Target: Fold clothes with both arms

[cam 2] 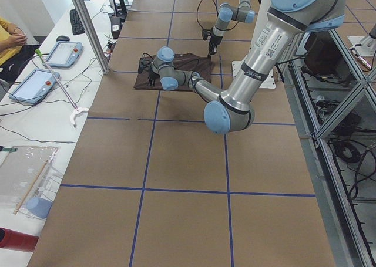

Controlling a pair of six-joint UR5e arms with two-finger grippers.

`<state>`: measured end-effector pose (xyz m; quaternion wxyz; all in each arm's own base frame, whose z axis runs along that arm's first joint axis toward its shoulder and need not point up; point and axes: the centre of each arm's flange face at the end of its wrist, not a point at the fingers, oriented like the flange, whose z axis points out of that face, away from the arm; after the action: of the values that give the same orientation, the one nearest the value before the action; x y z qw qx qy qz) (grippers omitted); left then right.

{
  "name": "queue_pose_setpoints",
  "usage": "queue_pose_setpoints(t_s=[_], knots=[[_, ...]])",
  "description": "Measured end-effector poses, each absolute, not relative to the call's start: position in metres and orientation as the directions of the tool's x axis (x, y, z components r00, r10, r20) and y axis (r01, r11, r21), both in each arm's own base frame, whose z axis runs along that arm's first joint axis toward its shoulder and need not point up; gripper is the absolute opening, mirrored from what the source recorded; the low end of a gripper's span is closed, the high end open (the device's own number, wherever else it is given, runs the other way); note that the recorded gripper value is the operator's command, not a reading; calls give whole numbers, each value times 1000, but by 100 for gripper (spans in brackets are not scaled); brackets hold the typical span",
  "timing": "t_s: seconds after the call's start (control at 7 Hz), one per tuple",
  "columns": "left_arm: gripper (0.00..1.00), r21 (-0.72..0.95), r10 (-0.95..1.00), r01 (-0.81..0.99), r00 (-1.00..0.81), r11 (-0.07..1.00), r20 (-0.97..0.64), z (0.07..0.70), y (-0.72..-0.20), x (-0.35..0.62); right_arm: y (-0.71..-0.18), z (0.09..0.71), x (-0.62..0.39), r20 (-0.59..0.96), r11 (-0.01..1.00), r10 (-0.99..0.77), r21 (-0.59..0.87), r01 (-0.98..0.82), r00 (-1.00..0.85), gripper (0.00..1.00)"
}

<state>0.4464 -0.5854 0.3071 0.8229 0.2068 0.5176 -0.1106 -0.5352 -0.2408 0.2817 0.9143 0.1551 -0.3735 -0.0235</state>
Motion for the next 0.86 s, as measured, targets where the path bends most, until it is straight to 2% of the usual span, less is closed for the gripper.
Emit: queue_pose_setpoints(t_s=[0.14, 0.57, 0.71, 0.86], knots=[[55, 216, 23, 401, 434, 890, -901, 306, -584, 446, -239, 282, -535, 678, 951, -155, 298, -76, 719, 44], [55, 203, 11, 408, 427, 890, -904, 307, -583, 444, -239, 284, -535, 680, 954, -134, 284, -91, 721, 45], [55, 203, 13, 408, 424, 890, -906, 305, -582, 443, -239, 281, -536, 705, 961, -54, 228, -154, 707, 45], [55, 204, 14, 408, 422, 890, -907, 303, -581, 442, -239, 275, -537, 741, 953, 109, 111, -281, 663, 46]])
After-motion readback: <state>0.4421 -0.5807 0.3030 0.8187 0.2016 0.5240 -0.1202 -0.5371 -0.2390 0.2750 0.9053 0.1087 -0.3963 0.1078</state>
